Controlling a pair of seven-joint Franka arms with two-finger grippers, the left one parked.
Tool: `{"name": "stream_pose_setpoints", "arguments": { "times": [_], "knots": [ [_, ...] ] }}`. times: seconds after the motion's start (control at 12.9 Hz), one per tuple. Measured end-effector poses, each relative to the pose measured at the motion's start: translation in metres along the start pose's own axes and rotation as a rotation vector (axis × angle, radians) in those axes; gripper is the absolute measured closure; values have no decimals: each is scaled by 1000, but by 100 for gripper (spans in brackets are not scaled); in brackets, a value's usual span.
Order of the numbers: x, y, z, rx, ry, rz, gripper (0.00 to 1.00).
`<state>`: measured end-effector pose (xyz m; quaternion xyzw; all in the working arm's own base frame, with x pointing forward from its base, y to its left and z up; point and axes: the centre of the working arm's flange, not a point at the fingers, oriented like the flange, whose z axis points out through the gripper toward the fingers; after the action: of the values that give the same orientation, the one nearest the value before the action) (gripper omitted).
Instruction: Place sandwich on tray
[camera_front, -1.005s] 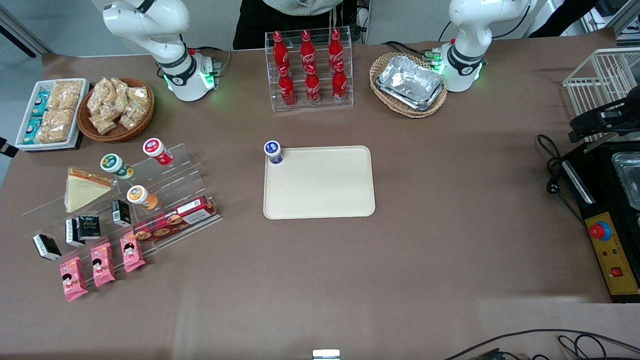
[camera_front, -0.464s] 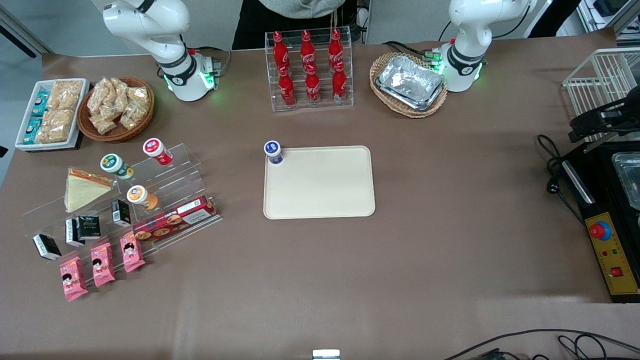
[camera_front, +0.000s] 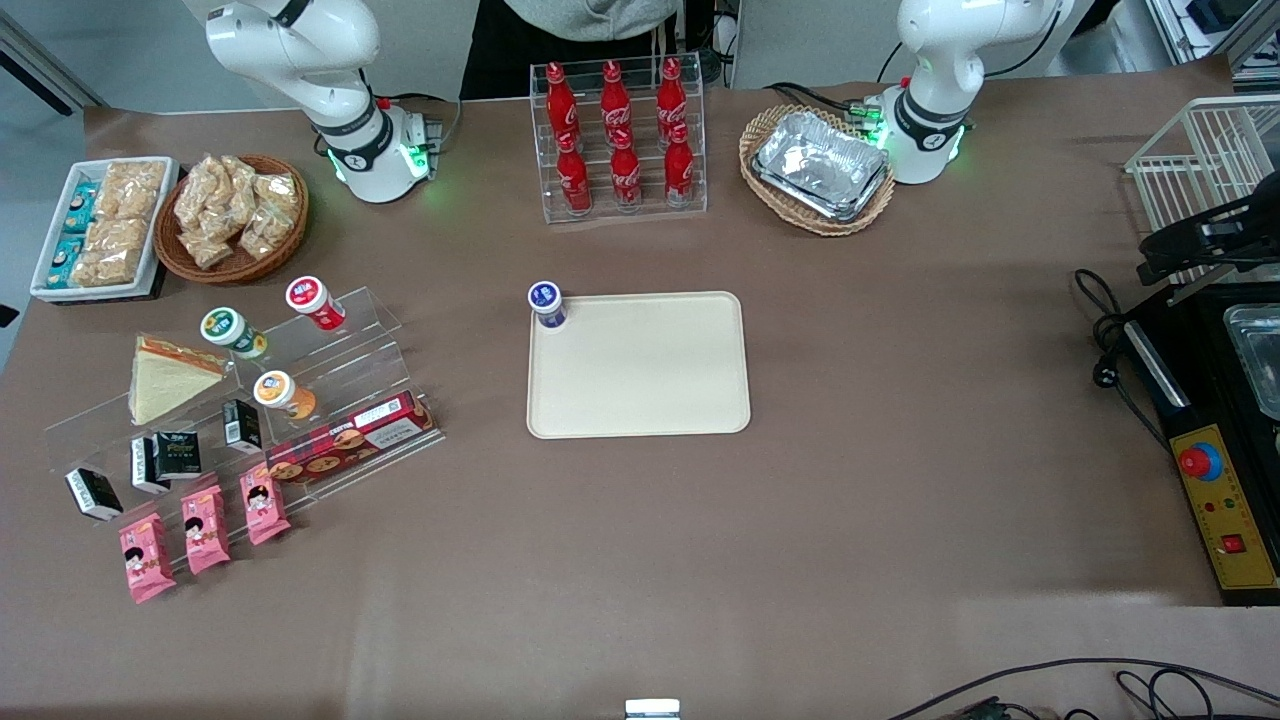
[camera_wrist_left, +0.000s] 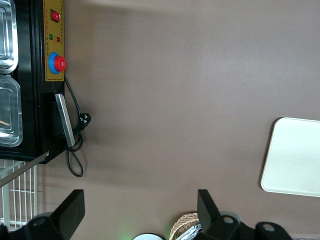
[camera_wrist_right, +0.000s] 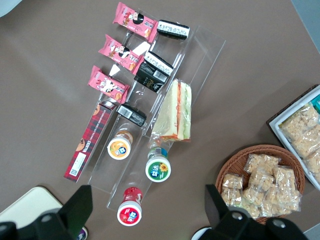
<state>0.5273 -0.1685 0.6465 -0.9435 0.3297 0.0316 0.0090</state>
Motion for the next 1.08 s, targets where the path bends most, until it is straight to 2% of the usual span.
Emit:
{"name": "stream_pose_setpoints", "arguments": {
  "times": [0.39, 0.85, 1.08],
  "knots": [
    [18, 17, 25, -21, -30, 113, 0],
    [29, 29, 71, 9, 10, 154, 0],
    [34, 31, 111, 11, 12, 195, 0]
  ]
}}
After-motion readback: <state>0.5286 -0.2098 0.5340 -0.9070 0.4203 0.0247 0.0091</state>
